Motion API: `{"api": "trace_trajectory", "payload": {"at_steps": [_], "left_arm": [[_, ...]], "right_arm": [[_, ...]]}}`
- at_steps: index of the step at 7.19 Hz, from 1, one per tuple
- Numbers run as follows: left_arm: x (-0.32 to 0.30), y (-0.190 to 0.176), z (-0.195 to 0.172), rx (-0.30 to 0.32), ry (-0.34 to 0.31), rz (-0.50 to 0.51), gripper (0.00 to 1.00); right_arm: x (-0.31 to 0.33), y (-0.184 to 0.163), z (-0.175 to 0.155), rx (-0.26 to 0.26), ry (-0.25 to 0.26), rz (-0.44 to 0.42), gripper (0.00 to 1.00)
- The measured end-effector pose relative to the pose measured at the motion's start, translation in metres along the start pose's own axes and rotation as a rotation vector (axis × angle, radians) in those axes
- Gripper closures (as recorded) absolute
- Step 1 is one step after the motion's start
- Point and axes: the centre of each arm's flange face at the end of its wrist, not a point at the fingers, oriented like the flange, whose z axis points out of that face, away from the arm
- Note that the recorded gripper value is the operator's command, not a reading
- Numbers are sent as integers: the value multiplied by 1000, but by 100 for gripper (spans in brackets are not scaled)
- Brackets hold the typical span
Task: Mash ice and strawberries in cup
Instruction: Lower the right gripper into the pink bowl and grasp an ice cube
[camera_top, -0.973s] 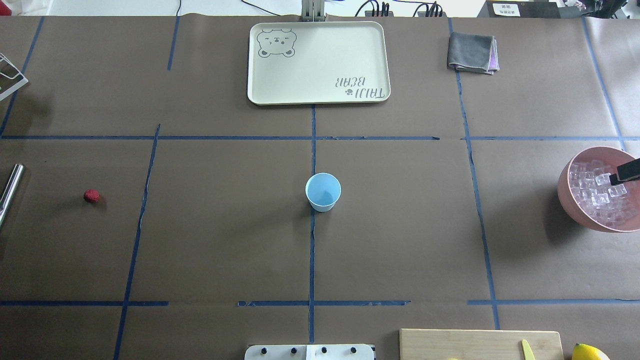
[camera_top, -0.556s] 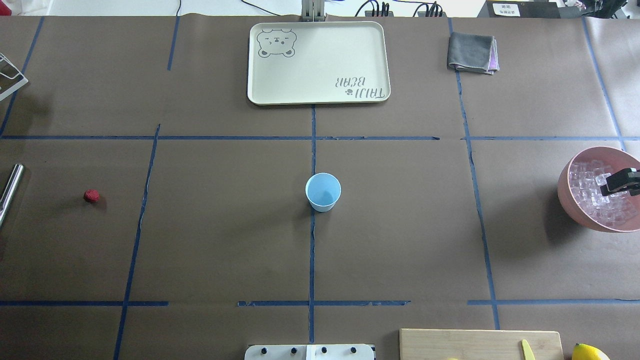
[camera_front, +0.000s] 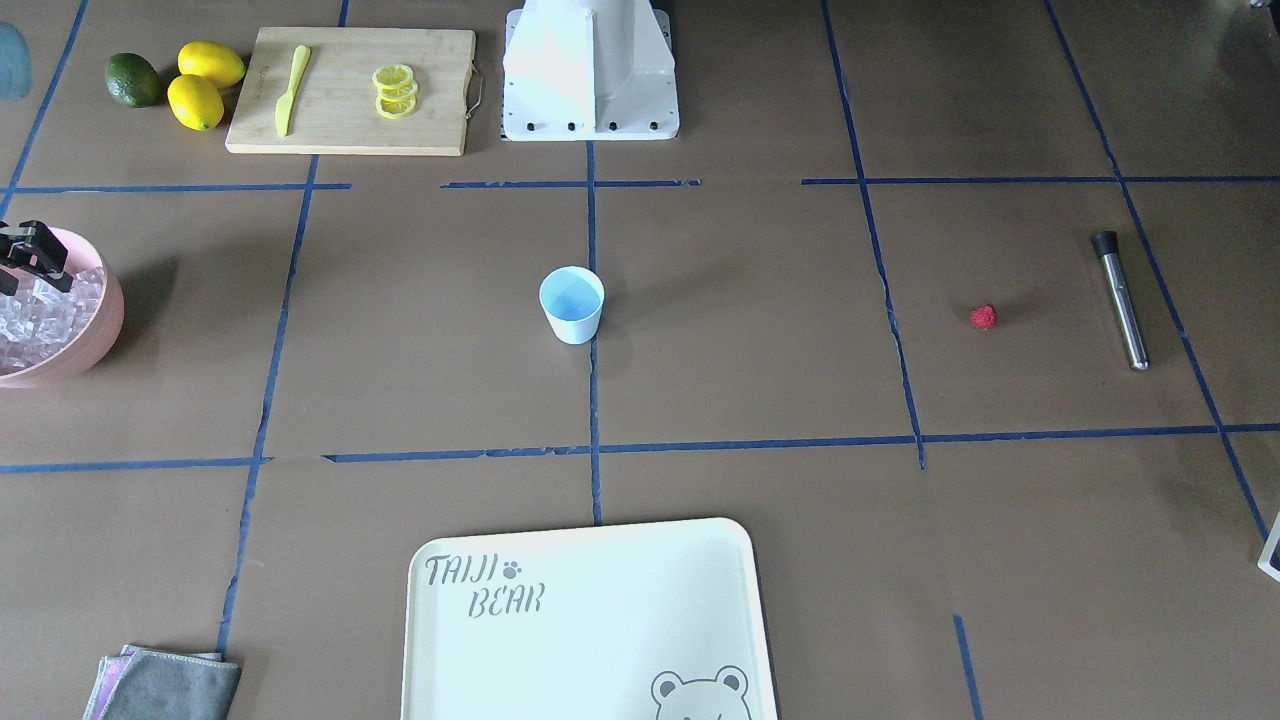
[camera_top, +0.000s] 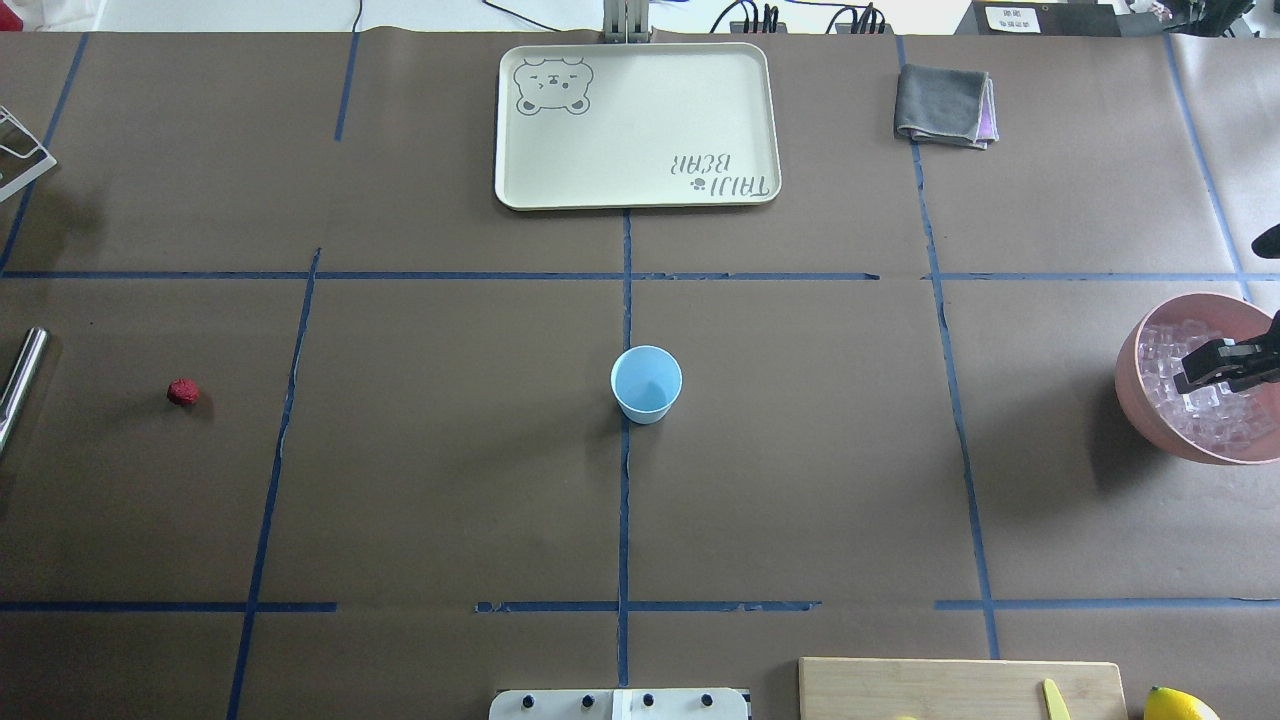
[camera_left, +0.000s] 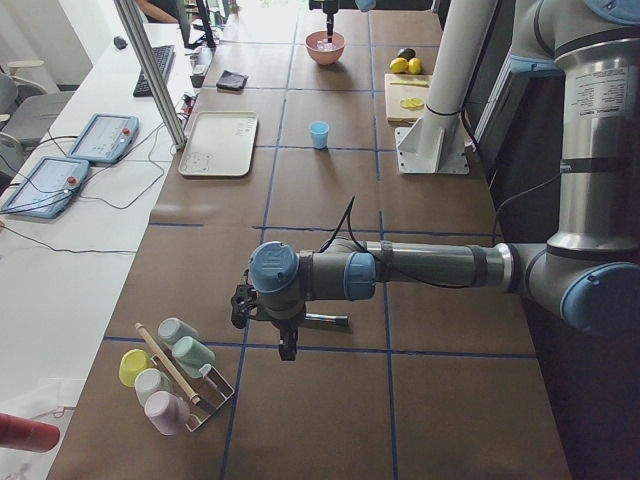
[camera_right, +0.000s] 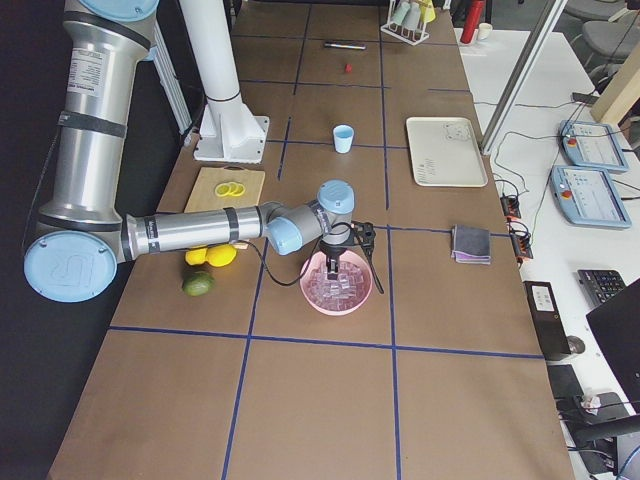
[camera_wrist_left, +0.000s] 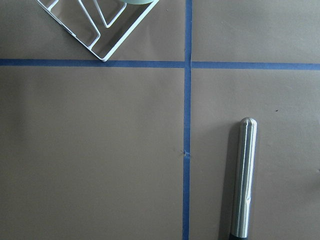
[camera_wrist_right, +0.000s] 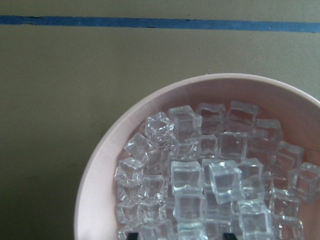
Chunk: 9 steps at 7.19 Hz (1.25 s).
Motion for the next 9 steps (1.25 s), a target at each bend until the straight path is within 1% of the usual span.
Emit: {"api": "trace_trajectory", "payload": {"at_steps": [3, 6, 7, 8, 9], "left_arm": [[1, -2, -1, 1, 0, 0, 0], [1, -2, -1, 1, 0, 0, 0], [2, -2, -1, 1, 0, 0, 0], [2, -2, -1, 1, 0, 0, 0], [2, -2, -1, 2, 0, 1, 0]], "right_arm": [[1, 0, 6, -9, 6, 0, 36], [2, 3, 16, -30, 15, -4, 36], [2, 3, 20, -37, 17, -5, 40], [3, 4, 22, -41, 19, -4, 60], [3, 4, 23, -42, 20, -5, 91]]}}
